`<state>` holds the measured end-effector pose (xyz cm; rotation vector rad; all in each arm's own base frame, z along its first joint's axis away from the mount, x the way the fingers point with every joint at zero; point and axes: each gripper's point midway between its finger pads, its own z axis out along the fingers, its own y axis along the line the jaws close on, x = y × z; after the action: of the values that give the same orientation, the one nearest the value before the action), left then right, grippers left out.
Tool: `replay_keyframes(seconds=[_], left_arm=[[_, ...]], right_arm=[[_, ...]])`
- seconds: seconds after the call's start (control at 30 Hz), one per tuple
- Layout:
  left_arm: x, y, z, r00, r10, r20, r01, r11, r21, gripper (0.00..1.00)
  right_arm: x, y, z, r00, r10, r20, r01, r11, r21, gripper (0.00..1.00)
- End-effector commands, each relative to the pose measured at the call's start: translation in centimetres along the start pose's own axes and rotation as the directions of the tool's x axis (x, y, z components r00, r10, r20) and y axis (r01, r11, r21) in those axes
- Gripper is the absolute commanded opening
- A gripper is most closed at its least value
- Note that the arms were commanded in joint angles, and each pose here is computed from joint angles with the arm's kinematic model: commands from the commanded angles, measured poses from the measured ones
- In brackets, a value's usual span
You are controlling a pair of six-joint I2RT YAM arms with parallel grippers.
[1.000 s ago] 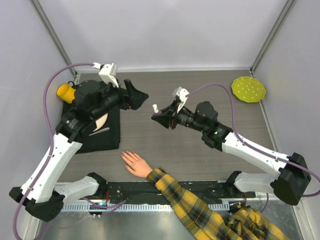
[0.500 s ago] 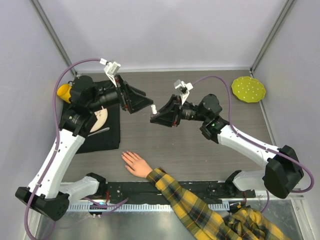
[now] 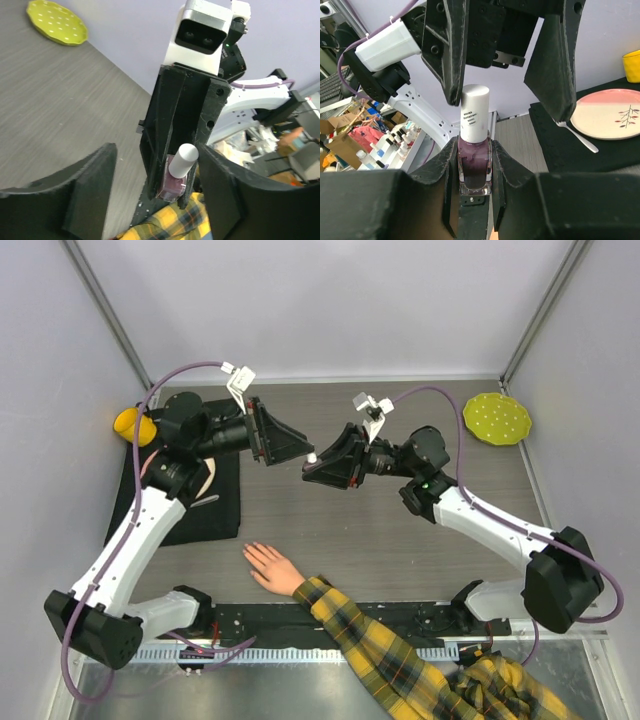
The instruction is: Paint the nails
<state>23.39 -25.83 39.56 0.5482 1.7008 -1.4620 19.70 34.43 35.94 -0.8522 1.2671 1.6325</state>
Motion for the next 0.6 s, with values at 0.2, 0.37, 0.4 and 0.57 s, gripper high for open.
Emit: replay_keyframes(seconds=[0.2, 0.37, 0.4, 0.57], left_arm=[[-0.2, -2.7, 0.7, 0.999, 0.031, -0.009, -0.030, 0.990, 0.137, 0.46], [0.5, -2.3, 0.9, 0.999, 0.019, -0.038, -0.014, 0.992, 0.126, 0.45], [0.6, -2.2, 1.0, 0.999, 0.015, -0.040, -0.010, 0.992, 0.124, 0.45], [0.7, -2.6, 1.0, 0.998, 0.012, -0.057, -0.006, 0.994, 0.113, 0.35]], right_arm=[[-3.2, 1.6, 0.8, 0.995, -0.067, 0.070, 0.071, 0.996, -0.057, 0.01], [-3.5, 1.6, 0.8, 0.995, -0.067, 0.076, 0.071, 0.996, -0.055, 0.01], [-3.5, 1.6, 0.9, 0.995, -0.068, 0.076, 0.073, 0.996, -0.055, 0.01], [-3.5, 0.9, 0.9, 0.995, -0.057, 0.081, 0.059, 0.998, -0.023, 0.01]])
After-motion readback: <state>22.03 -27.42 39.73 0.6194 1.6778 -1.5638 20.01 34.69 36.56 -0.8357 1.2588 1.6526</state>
